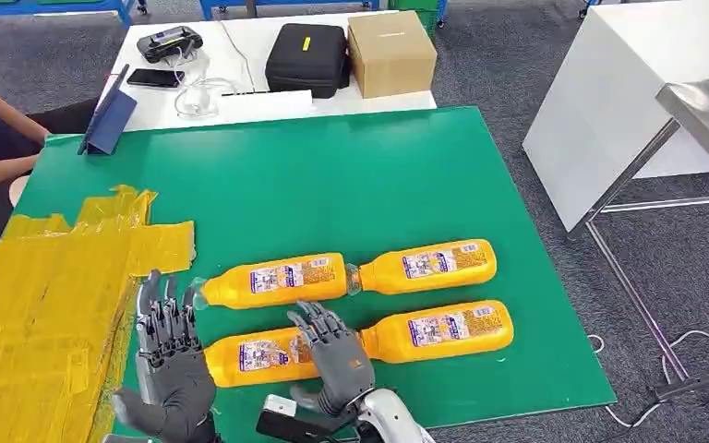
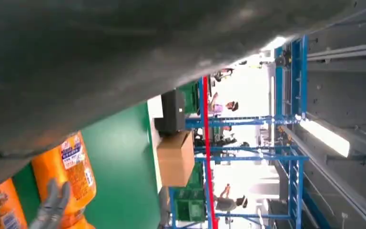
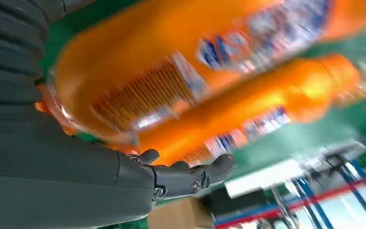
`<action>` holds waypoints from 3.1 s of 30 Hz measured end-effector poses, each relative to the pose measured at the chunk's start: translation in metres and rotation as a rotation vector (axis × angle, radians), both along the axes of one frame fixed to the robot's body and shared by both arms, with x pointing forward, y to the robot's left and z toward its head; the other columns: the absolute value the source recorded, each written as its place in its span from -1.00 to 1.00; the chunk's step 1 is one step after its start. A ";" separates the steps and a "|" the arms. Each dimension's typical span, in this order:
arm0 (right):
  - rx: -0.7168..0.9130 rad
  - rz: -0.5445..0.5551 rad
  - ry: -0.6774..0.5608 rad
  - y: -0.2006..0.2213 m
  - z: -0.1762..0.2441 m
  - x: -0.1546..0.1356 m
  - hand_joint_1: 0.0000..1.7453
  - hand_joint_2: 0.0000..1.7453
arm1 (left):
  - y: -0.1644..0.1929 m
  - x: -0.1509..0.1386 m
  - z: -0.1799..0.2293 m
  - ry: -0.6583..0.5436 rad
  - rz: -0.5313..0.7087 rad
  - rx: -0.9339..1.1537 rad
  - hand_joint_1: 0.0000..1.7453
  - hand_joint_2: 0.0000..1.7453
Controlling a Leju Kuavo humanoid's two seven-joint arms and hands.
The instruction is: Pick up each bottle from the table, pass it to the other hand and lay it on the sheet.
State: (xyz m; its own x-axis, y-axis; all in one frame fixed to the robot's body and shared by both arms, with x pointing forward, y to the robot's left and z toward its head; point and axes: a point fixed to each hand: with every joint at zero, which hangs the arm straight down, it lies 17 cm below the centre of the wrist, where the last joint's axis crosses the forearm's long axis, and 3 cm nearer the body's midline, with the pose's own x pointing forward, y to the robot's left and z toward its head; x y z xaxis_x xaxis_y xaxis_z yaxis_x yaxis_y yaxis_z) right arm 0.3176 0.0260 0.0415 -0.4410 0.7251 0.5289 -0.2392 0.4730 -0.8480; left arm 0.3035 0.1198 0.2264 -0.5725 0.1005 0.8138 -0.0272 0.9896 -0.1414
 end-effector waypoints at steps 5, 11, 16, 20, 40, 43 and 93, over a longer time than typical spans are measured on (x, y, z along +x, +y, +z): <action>-0.062 -0.010 0.016 -0.003 -0.016 -0.001 -1.00 1.00 | -0.003 0.001 -0.004 0.008 -0.019 -0.003 -1.00 -1.00; -0.135 -0.026 0.036 -0.007 -0.030 -0.001 -1.00 1.00 | -0.004 0.002 -0.008 0.020 -0.030 -0.008 -1.00 -1.00; -0.176 -0.038 0.053 -0.011 -0.039 -0.003 1.00 1.00 | -0.005 0.003 -0.011 0.028 -0.043 -0.010 -1.00 -1.00; -0.189 -0.029 0.056 -0.010 -0.043 -0.005 1.00 1.00 | -0.007 0.004 -0.013 0.031 -0.052 -0.010 -1.00 -1.00; -0.161 -0.044 0.172 -0.010 -0.065 -0.012 1.00 1.00 | 0.054 0.011 -0.034 0.122 0.277 -0.004 -1.00 -1.00; -0.136 -0.071 0.199 -0.012 -0.066 -0.010 1.00 1.00 | 0.117 0.004 -0.050 0.202 0.480 -0.112 -1.00 -1.00; 0.509 0.066 -0.193 -0.002 0.095 -0.018 1.00 1.00 | 0.075 0.010 -0.145 0.413 0.033 -0.578 -1.00 1.00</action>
